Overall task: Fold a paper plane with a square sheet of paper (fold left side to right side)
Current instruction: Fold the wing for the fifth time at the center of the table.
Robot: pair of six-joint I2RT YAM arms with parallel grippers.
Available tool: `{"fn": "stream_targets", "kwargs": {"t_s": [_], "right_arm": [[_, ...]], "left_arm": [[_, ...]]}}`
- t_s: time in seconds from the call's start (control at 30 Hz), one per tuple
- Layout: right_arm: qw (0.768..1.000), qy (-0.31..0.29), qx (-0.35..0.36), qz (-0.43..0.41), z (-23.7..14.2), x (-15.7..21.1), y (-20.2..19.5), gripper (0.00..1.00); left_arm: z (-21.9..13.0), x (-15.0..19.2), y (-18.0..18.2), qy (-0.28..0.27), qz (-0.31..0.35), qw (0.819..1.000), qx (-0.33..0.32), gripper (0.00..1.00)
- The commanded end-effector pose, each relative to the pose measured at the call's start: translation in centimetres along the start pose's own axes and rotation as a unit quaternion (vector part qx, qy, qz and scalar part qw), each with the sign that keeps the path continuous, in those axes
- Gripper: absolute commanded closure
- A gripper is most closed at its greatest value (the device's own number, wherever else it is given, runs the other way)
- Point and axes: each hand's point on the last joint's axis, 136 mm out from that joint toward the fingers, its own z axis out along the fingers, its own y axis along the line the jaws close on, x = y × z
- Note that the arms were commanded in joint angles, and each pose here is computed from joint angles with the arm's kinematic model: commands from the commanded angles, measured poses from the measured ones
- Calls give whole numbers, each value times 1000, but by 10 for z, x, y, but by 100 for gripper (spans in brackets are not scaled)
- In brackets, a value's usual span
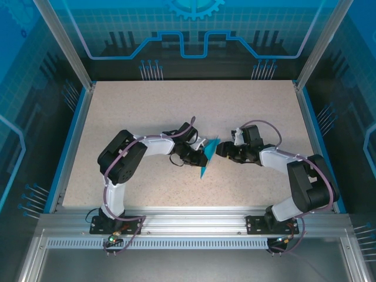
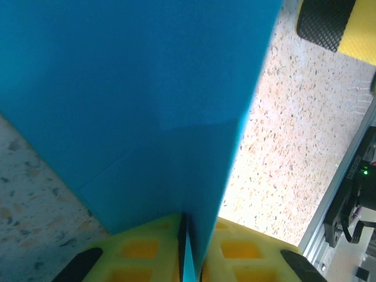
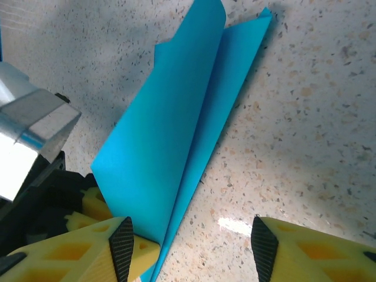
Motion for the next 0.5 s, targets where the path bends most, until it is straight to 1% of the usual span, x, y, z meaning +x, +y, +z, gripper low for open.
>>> {"fn": "stream_targets", "kwargs": {"t_s": [0.0,0.1,0.23,0.47], "right_arm": [[1000,-1,6,5,5,3,-4,43],[1000,-4,7,9,6,3,-6,44],[999,-22,-21,21,10,-3,2,47],[999,-23,-33,28,24,-9,12,51]], "left_arm": [[1,-6,-9,9,-4,1000,28,84],[1,-6,-9,9,-4,1000,28,84],[3,-7,-9,12,-5,999,33,84],[4,-7,-11,15,-5,999,40,84]]}}
